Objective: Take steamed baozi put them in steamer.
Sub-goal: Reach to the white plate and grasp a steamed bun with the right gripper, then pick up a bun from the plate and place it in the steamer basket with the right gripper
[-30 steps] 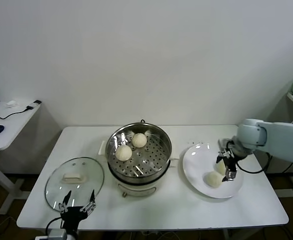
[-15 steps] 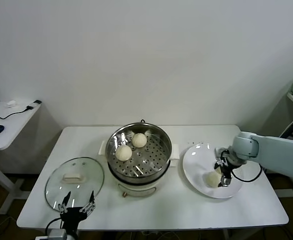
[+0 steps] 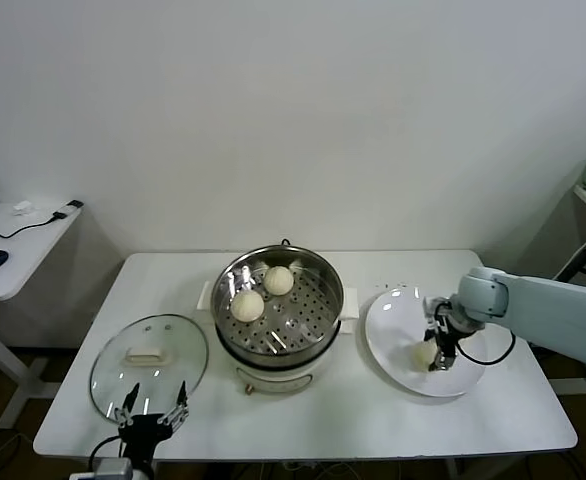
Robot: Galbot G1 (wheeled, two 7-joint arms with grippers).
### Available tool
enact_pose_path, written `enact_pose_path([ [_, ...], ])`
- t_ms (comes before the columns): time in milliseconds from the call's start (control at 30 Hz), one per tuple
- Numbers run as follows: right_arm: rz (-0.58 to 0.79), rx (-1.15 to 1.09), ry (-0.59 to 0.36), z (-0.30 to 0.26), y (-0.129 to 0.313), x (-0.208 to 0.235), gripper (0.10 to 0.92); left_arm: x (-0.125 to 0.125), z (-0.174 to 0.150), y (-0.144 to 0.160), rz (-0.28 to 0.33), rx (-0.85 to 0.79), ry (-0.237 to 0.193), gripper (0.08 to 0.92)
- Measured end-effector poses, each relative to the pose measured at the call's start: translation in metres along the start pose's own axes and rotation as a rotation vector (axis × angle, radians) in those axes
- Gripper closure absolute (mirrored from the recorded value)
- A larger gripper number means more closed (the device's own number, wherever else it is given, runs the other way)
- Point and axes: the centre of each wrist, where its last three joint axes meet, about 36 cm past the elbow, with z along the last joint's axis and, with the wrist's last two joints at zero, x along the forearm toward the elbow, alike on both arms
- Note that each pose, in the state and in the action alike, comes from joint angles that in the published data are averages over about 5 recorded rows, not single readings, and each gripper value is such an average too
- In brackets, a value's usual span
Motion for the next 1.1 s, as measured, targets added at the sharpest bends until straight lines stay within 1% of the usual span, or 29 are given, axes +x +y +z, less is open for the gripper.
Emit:
enact_pose_path([
  [200, 0.002, 0.044, -0.008, -0.004, -0.009, 0.022, 0.384, 0.002, -0.002, -0.001, 0.003, 0.000, -0.006, 0.177],
  [300, 0.020, 0.082, -0.010, -0.011, -0.023, 0.047, 0.385, 0.003, -0.004, -0.002, 0.006, 0.000, -0.010, 0.177],
  [400, 0.048, 0.139, -0.018, -0.027, -0.041, 0.082, 0.383, 0.003, -0.005, -0.002, 0.009, -0.002, -0.014, 0.177],
  [600, 0.130, 0.337, -0.062, -0.089, -0.073, 0.173, 0.378, 0.003, -0.007, -0.003, 0.011, -0.004, -0.020, 0.177],
  [767, 0.170, 0.601, -0.101, -0.165, -0.073, 0.226, 0.377, 0.003, -0.007, -0.003, 0.011, -0.003, -0.023, 0.177],
  [833, 0.172, 0.719, -0.114, -0.198, -0.065, 0.236, 0.377, 0.003, -0.008, -0.002, 0.008, -0.002, -0.024, 0.177],
  [933, 0.155, 0.887, -0.130, -0.242, -0.049, 0.240, 0.377, 0.003, -0.008, -0.002, 0.003, 0.000, -0.025, 0.177],
  [1100, 0.101, 1.132, -0.139, -0.295, -0.025, 0.224, 0.382, 0.004, -0.006, -0.003, 0.000, 0.003, -0.023, 0.177],
])
